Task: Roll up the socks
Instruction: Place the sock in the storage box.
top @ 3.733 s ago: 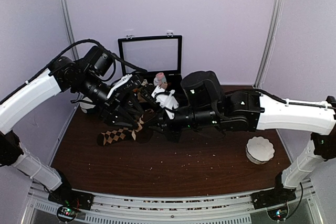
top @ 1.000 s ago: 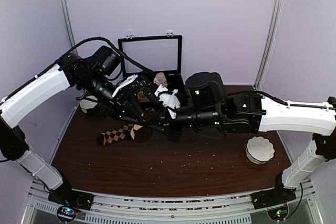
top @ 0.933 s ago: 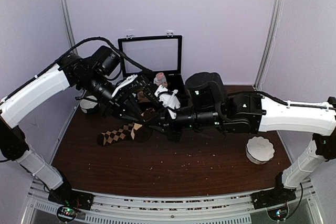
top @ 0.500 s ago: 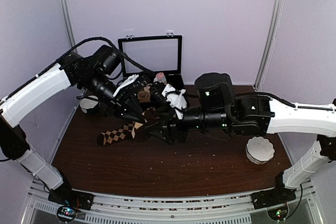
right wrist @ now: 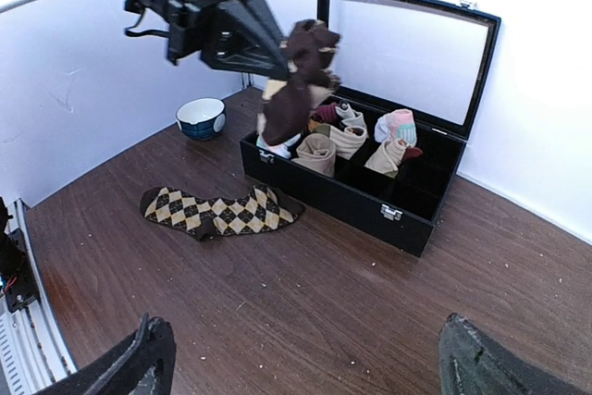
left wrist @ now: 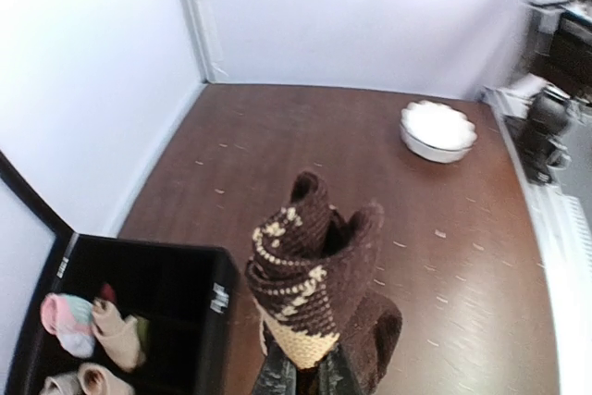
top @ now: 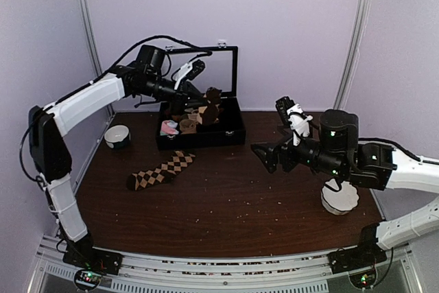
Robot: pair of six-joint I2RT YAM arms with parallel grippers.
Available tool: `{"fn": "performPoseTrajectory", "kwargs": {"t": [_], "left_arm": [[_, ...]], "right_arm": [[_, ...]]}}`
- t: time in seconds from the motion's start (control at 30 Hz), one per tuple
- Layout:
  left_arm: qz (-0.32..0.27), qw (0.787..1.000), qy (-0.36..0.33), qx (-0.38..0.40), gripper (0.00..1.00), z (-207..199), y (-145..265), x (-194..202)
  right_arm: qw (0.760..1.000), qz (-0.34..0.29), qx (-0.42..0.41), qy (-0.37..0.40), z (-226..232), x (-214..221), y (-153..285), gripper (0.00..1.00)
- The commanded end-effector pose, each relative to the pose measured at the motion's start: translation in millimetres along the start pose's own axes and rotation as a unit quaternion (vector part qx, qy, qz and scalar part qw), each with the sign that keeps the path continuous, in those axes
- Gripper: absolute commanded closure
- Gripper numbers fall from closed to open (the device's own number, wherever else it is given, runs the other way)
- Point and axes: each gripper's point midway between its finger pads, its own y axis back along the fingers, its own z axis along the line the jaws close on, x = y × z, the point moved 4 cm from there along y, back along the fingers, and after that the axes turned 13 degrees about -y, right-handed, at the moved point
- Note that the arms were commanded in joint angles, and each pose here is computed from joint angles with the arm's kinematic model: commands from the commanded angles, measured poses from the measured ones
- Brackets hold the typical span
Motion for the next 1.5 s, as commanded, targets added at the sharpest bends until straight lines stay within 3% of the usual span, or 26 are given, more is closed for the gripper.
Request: {"fn": "performPoseTrajectory", "kwargs": {"t": [0.0, 0.17, 0.37, 0.5, 0.73, 1.0, 1.2, 1.3, 1.47], "left_arm": [[-0.03, 0.997, -0.007, -0.077, 1.0, 73, -23, 14], [-0.001, 0.993, 0.008, -0.12, 1.0, 122, -48, 63], [0.029, 0.986, 0.022, -0.162, 1.0, 146, -70, 111], [0.048, 0.986, 0.05, -0.149, 1.0, 141, -84, 140], [0.042, 0.987, 0.076, -0.134, 1.0, 135, -87, 142], [0.085, 0.98, 0.128, -0.126, 1.0, 123, -93, 159], [0.124, 0.973, 0.148, -0.126, 0.88, 122, -98, 175], [0.135, 0.969, 0.157, -0.134, 0.76, 122, -96, 179], [0.139, 0.965, 0.188, -0.12, 0.71, 113, -97, 185]], "right_arm": [[0.999, -0.029, 0.033, -0.024, -14, -4, 7, 0.0], [0.997, -0.028, 0.059, -0.035, -24, -3, 10, 0.0], [0.996, -0.026, 0.064, -0.053, -27, -6, 6, 0.0], [0.996, -0.017, 0.065, -0.052, -27, -7, 1, 0.0], [0.997, -0.019, 0.058, -0.052, -26, -19, -3, 0.0], [0.997, -0.031, 0.052, -0.052, -27, -29, 4, 0.01], [0.996, -0.041, 0.048, -0.055, -28, -32, 14, 0.01], [0.996, -0.046, 0.048, -0.057, -29, -34, 18, 0.01], [0.996, -0.056, 0.048, -0.057, -31, -40, 24, 0.01]]}}
